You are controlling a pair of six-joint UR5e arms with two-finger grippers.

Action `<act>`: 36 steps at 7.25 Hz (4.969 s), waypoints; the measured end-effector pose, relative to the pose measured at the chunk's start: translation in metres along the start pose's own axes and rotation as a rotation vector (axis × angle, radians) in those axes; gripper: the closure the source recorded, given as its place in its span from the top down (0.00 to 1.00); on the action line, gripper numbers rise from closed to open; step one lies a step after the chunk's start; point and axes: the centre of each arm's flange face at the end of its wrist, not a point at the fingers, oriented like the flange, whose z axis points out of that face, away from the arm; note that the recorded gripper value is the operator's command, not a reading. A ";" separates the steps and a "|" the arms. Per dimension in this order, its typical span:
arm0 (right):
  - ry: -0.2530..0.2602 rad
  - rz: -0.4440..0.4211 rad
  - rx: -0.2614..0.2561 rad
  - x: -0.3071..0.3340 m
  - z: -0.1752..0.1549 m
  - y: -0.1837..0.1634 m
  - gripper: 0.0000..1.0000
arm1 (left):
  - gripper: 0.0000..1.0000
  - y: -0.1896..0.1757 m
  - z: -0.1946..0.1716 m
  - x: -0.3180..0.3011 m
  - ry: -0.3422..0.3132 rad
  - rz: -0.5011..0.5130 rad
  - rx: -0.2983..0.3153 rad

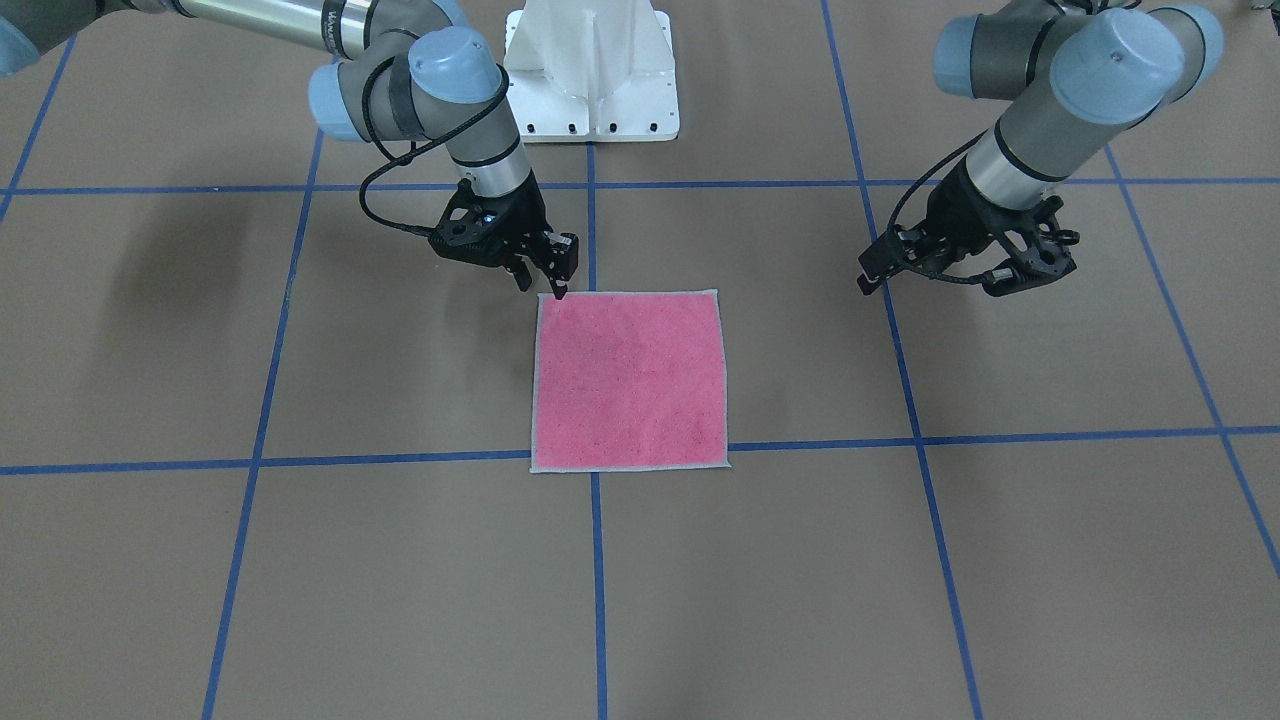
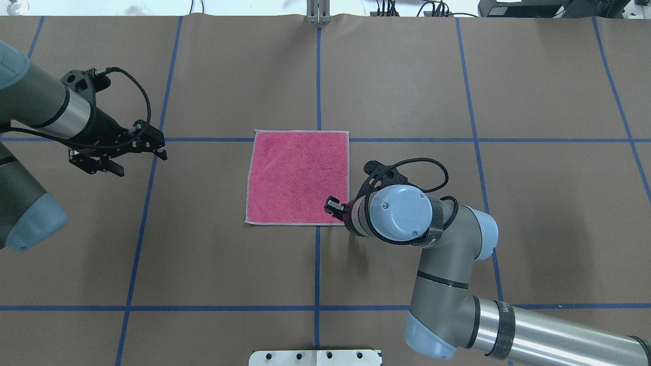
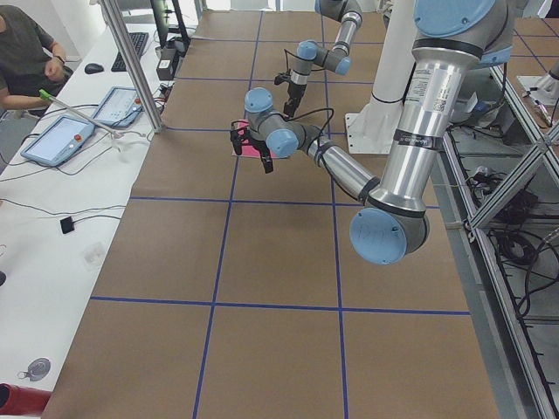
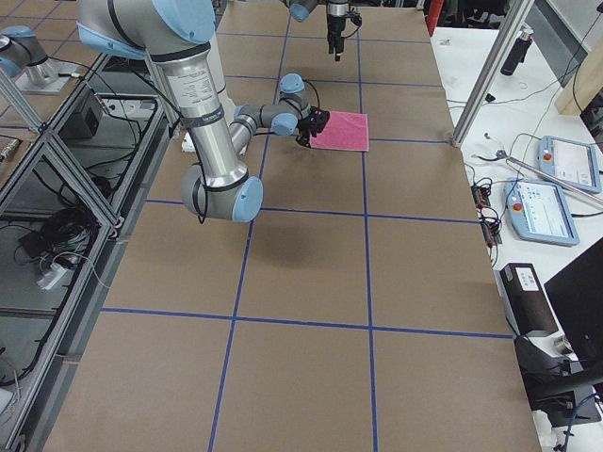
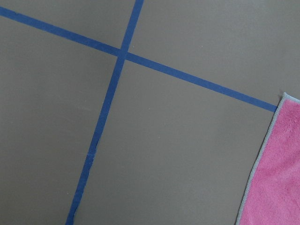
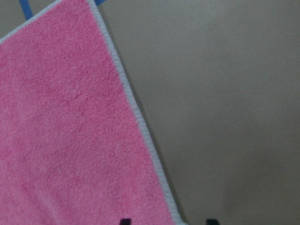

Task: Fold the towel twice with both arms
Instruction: 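Lower the right gripper and pinch the near towel corner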

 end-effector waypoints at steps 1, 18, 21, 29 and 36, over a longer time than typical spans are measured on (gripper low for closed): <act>0.004 -0.001 0.001 0.000 0.003 0.000 0.56 | 1.00 0.000 0.000 0.000 0.000 0.000 0.000; 0.022 0.012 0.005 -0.001 0.014 -0.001 0.42 | 1.00 0.001 0.001 -0.001 -0.002 -0.002 -0.001; 0.023 0.014 0.005 -0.001 0.015 -0.001 0.00 | 1.00 0.001 0.001 -0.001 -0.003 -0.003 -0.002; 0.014 0.009 0.002 -0.003 0.011 -0.001 0.00 | 1.00 0.001 0.000 0.001 0.001 -0.014 -0.002; 0.018 0.003 0.005 -0.002 0.012 -0.001 0.53 | 1.00 0.001 0.000 0.001 0.001 -0.025 -0.002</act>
